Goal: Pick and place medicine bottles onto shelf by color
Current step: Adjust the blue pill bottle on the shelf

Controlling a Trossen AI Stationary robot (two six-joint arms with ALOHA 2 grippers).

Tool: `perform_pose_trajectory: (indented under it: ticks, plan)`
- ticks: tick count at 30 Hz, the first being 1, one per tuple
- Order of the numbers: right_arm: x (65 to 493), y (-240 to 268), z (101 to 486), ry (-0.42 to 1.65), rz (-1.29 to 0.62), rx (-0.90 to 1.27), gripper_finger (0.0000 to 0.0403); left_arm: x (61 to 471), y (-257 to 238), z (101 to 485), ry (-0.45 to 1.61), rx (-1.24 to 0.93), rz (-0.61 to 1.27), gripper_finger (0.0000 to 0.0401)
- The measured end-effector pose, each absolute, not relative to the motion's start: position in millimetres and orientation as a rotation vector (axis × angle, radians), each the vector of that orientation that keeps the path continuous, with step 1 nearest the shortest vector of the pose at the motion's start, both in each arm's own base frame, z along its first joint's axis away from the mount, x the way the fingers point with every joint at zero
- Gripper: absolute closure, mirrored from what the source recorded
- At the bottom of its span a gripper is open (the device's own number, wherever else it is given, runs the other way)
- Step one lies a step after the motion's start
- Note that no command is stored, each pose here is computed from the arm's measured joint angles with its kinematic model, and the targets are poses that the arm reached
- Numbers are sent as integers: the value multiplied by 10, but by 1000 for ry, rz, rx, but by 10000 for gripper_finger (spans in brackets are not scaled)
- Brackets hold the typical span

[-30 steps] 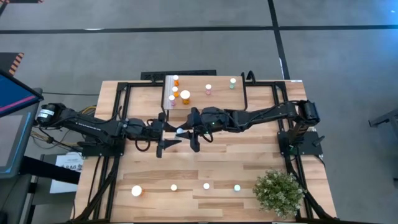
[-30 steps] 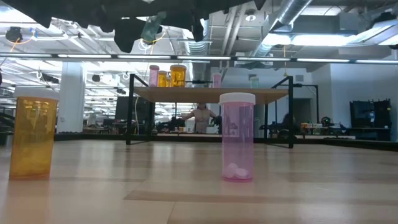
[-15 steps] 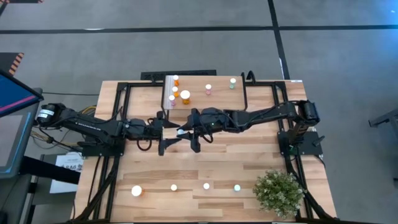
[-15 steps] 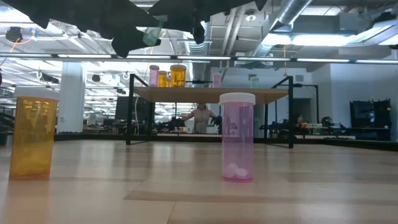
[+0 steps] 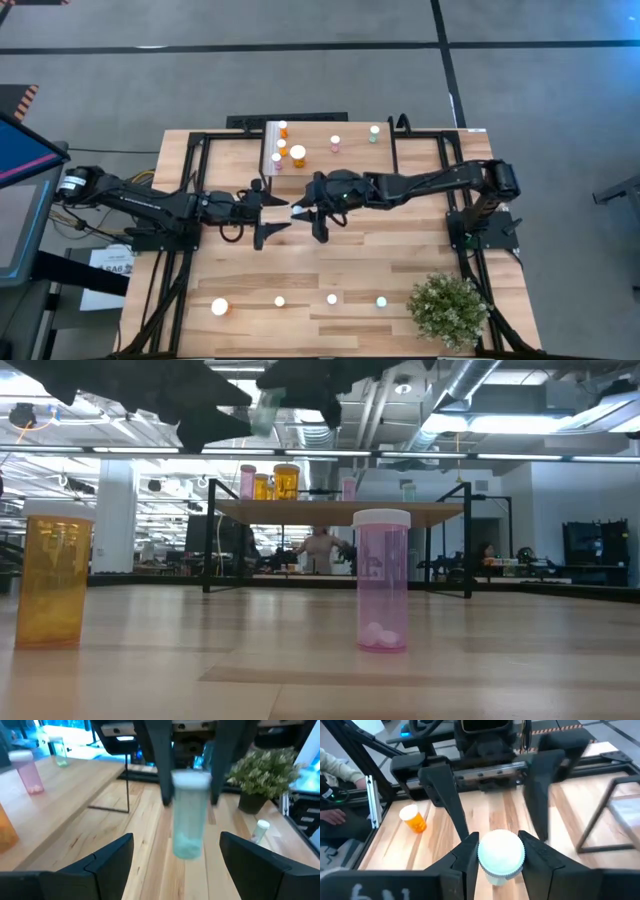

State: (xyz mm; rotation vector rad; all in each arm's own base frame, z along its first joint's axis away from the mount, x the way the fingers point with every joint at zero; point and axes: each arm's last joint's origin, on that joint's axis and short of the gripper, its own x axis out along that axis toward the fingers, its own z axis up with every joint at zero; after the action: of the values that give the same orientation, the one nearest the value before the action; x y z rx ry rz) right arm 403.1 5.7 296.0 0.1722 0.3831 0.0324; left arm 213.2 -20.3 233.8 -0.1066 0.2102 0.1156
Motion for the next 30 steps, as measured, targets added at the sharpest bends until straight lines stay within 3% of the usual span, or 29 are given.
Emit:
perform_pose_trajectory:
  ticks: [17, 30]
  plan:
    - [3488, -384, 3388, 471, -100, 182, 260, 1939, -177, 2435, 225, -131, 130, 114]
    - [3109, -754, 3272, 529, -228, 212, 258, 1939, -180, 2430, 230, -137, 120, 114]
